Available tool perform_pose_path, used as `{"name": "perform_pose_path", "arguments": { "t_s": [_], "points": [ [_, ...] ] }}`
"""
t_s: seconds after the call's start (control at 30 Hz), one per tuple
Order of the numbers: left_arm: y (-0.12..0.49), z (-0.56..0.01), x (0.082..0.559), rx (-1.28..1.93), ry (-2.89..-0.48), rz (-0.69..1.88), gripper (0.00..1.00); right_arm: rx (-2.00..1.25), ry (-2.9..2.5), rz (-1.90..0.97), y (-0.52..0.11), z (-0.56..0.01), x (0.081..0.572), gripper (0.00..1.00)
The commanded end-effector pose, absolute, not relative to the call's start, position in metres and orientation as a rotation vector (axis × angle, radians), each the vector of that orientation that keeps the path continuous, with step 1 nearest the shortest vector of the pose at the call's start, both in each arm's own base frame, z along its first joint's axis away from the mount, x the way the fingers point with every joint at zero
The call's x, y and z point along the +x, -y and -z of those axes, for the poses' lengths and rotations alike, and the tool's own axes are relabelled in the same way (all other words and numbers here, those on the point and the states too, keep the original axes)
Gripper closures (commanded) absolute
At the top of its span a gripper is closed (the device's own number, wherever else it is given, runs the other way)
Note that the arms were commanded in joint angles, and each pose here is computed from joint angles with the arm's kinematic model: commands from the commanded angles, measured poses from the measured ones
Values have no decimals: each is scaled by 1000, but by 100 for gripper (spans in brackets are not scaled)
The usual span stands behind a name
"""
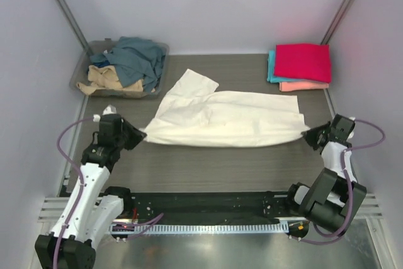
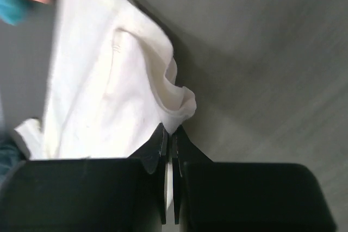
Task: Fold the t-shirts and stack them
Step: Fold the tshirt
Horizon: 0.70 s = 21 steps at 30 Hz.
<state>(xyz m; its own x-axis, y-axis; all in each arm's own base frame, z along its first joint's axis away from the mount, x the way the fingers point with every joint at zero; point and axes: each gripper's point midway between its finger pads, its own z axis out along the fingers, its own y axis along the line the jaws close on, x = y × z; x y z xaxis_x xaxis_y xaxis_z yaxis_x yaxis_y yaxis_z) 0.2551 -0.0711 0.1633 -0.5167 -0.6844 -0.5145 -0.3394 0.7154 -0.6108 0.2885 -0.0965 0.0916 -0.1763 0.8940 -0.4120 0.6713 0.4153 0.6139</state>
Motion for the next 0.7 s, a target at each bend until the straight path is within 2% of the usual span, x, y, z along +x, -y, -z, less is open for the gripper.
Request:
{"name": "perform_pose_path", "arguments": {
  "t_s": [0.0, 0.2, 0.47, 0.57, 0.6, 0.67],
  "points": [
    [68, -137, 216, -834, -2236, 554, 100, 1376, -2011, -364, 85, -65, 259, 99],
    [63, -155, 199, -879, -2179, 557, 100, 1421, -1968, -250, 92, -75, 231, 99],
    [61, -154, 172, -888, -2253, 529, 99, 1474, -1998, -247, 76, -69, 206, 99],
    [60, -152, 162, -911, -2258, 529, 95, 1485, -1976, -300, 65, -73, 201, 95],
    [61, -153, 159, -906, -2254, 539, 92, 1487, -1981, -345, 57, -73, 200, 82],
    [59, -150, 146, -927, -2284, 524, 64, 1435, -2000, -477, 39, -77, 205, 59]
  ]
}}
